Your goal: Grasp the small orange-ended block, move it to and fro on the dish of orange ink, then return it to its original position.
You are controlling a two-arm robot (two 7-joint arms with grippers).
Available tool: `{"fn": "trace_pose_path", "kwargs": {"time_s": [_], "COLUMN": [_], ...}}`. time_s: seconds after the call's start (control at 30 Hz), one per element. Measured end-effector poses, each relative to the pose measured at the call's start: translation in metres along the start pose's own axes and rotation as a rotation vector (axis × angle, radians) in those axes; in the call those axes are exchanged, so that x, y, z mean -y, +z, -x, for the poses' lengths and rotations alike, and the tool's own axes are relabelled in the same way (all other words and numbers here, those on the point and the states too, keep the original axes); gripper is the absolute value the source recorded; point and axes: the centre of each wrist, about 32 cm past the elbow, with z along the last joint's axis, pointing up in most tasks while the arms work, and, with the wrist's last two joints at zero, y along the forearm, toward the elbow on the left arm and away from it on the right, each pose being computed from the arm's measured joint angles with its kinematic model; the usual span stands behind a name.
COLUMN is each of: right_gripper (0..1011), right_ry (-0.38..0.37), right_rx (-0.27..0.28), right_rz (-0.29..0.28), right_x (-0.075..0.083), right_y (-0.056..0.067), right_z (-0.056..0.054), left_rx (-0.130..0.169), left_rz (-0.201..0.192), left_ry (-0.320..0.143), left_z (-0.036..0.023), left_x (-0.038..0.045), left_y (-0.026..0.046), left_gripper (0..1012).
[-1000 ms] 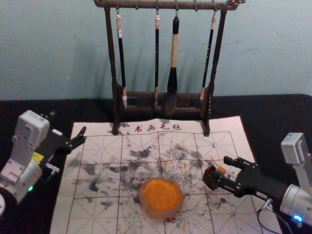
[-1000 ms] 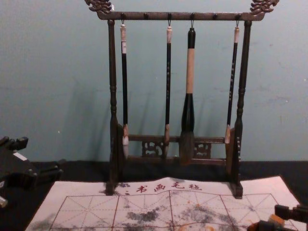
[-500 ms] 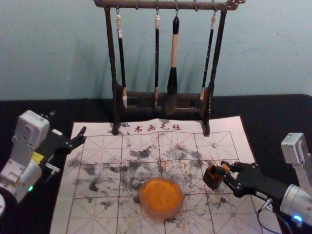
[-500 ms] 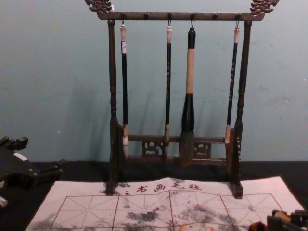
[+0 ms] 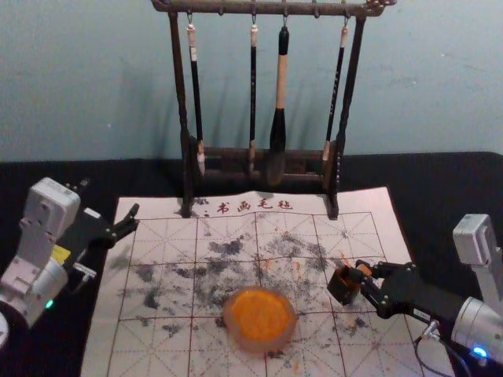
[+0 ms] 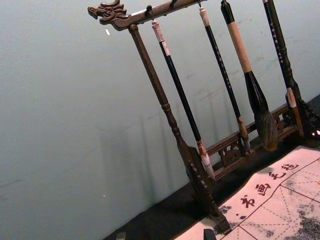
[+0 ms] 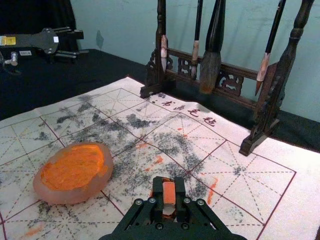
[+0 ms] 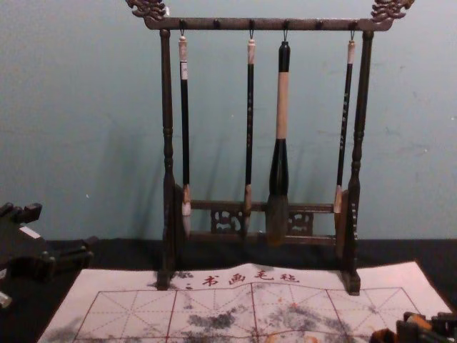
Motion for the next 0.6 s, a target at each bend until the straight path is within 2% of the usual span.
{"fn": "trace_pose_path", "kwargs": {"time_s": [0.1,0.37,0.6], "right_gripper": [93,93,93], "right_ry": [0.000,-0.004,-0.003], "right_rx": [0.002,-0.049,-0.052], "right_rz": [0.003,0.014,0.004], "right_x": [0.000,-0.002,-0.002], "right_y": [0.001,0.006,0.013], "right_z": [0.000,-0.001,-0.001], "left_rx": [0.000,0.000,0.000], "left_rz": [0.000,0.000,0.000], "left_ry": [0.000,0.000,0.000], "left_z": [0.0000,0.0000,0.0000], "left_x": [0.0000,0.0000,0.0000], "left_y": [0.0000,0.0000,0.0000], "left_gripper": [1001,1001,1001]}}
